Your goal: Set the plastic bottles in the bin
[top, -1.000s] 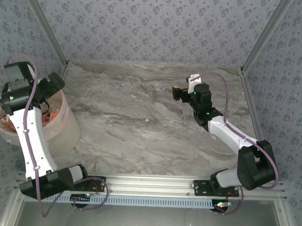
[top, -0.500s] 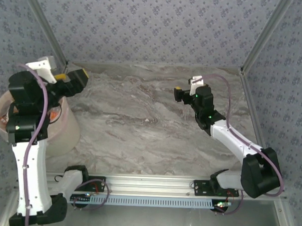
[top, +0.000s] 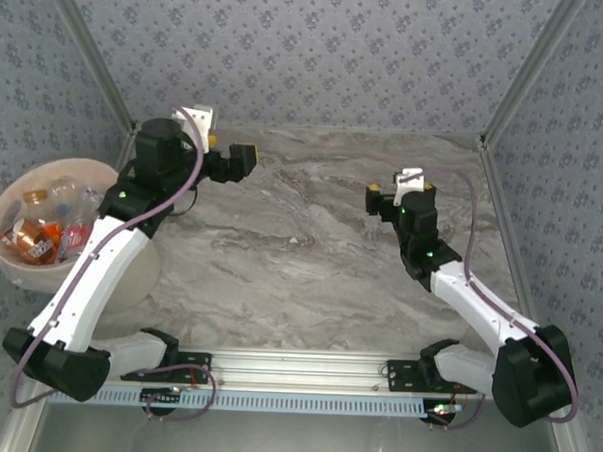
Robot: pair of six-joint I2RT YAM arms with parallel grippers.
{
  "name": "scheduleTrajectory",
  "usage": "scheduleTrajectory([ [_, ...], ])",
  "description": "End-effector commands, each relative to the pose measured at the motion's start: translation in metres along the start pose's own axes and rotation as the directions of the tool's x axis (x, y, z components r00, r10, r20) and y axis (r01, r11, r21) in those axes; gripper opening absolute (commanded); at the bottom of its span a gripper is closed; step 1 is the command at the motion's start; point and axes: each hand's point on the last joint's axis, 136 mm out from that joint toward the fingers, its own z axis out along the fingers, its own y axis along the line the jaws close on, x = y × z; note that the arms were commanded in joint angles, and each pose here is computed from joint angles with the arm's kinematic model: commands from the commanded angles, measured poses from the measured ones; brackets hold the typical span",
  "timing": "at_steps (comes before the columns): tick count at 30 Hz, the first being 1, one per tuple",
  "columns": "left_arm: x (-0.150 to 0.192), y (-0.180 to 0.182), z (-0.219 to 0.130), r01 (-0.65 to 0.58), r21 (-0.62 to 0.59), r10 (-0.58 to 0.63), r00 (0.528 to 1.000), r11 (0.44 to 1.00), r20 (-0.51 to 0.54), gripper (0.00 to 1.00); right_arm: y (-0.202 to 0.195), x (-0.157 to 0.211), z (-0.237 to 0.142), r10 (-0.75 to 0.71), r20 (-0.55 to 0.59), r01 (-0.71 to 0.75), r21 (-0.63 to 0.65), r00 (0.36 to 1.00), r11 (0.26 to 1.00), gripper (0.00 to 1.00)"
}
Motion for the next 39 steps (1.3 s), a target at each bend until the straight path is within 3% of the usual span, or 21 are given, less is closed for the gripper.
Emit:
scheduleTrajectory([
  [1, 0.006, 0.041, 0.014, -0.105, -0.202, 0.117, 0.992, 0.974, 0.046, 0.98, -0.033, 0.004, -0.01, 0.016, 0.028, -0.019, 0.127, 0.999, 0.992, 1.0],
  [8, 0.079, 0.106, 0.037, -0.076, -0.317, 0.074, 0.997, 0.945, -0.018, 0.98, -0.093, 0.038, -0.02, 0.088, 0.02, -0.09, 0.294, 0.996, 0.951, 1.0],
  [12, 0.119, 0.132, 0.039, -0.127, -0.364, 0.124, 0.992, 0.923, -0.031, 0.98, -0.114, 0.059, -0.017, 0.131, -0.01, -0.121, 0.329, 0.991, 0.937, 1.0],
  [21, 0.203, 0.197, 0.044, -0.058, -0.468, 0.008, 0.994, 0.882, -0.108, 0.98, -0.145, 0.099, -0.007, 0.232, -0.078, -0.189, 0.367, 0.969, 0.911, 1.0],
  [26, 0.219, 0.211, 0.055, -0.098, -0.501, 0.045, 0.992, 0.86, -0.117, 0.98, -0.13, 0.109, 0.009, 0.199, -0.122, -0.167, 0.232, 0.972, 0.958, 1.0],
  [29, 0.216, 0.217, 0.051, -0.11, -0.515, 0.08, 0.994, 0.85, -0.08, 0.98, -0.129, 0.114, 0.014, 0.182, -0.135, -0.151, 0.213, 0.974, 0.965, 1.0],
  [33, 0.222, 0.234, 0.042, -0.017, -0.522, 0.04, 0.999, 0.853, 0.034, 0.98, -0.119, 0.123, 0.024, 0.189, -0.167, -0.17, 0.12, 0.968, 0.978, 1.0],
  [36, 0.232, 0.244, 0.048, -0.007, -0.542, 0.02, 1.0, 0.84, 0.019, 0.98, -0.113, 0.127, 0.03, 0.185, -0.172, -0.172, 0.085, 0.968, 0.981, 1.0],
  [39, 0.231, 0.252, 0.039, 0.015, -0.62, 0.01, 0.999, 0.784, 0.037, 0.98, -0.114, 0.131, 0.037, 0.176, -0.15, -0.165, 0.08, 0.973, 0.983, 1.0],
])
